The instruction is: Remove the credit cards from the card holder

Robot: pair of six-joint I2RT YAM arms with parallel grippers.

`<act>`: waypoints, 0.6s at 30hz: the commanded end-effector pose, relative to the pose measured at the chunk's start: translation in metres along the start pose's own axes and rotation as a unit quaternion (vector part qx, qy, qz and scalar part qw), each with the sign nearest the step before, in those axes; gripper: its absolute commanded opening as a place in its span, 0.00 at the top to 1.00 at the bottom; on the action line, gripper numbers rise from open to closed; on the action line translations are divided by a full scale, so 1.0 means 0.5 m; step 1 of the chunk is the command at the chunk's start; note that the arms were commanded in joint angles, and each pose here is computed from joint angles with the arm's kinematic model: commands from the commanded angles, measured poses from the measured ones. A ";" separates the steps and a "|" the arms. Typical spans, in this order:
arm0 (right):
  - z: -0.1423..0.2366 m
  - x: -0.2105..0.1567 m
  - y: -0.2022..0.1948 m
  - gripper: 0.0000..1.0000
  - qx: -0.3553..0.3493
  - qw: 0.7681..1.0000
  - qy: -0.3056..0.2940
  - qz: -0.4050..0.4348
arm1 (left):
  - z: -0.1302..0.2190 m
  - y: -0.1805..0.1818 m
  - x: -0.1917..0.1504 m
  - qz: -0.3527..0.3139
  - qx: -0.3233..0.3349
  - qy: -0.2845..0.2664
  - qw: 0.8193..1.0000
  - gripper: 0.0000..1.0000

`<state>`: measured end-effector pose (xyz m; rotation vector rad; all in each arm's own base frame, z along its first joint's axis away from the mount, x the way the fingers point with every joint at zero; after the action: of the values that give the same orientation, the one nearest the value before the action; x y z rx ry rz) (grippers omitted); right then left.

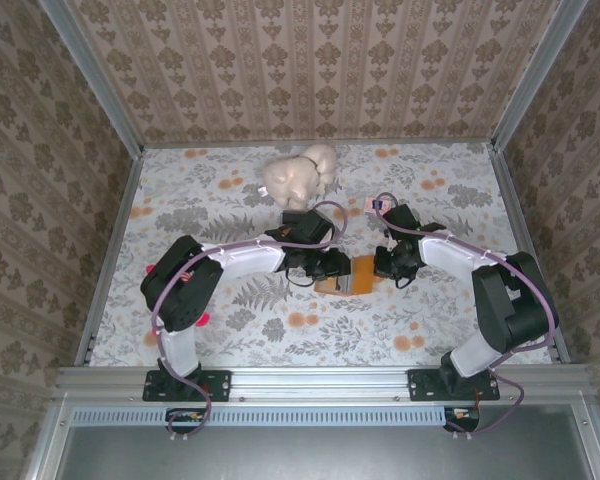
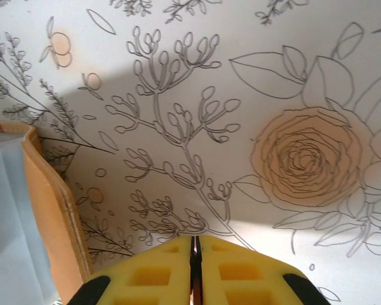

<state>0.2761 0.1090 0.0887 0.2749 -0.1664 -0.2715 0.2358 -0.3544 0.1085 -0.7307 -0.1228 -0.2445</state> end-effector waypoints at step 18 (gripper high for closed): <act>0.035 -0.025 0.041 0.73 0.089 0.996 0.009 0.011 | 0.079 0.053 -0.079 0.033 0.123 -0.009 0.992 1.00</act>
<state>0.2692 0.1285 0.0941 0.4503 -0.1434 -0.2289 0.2098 -0.3174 0.1095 -0.5798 -0.1221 -0.1897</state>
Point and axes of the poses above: each hand's point on the last joint's axis, 136 mm out from that joint toward the fingers, its own z axis back along the fingers, its own y axis along the line the jaws close on, x = y × z, the point moved 6 cm from there along z, back along the fingers, and after that the axes turned 5 degrees about -z, right-handed, at the moved point
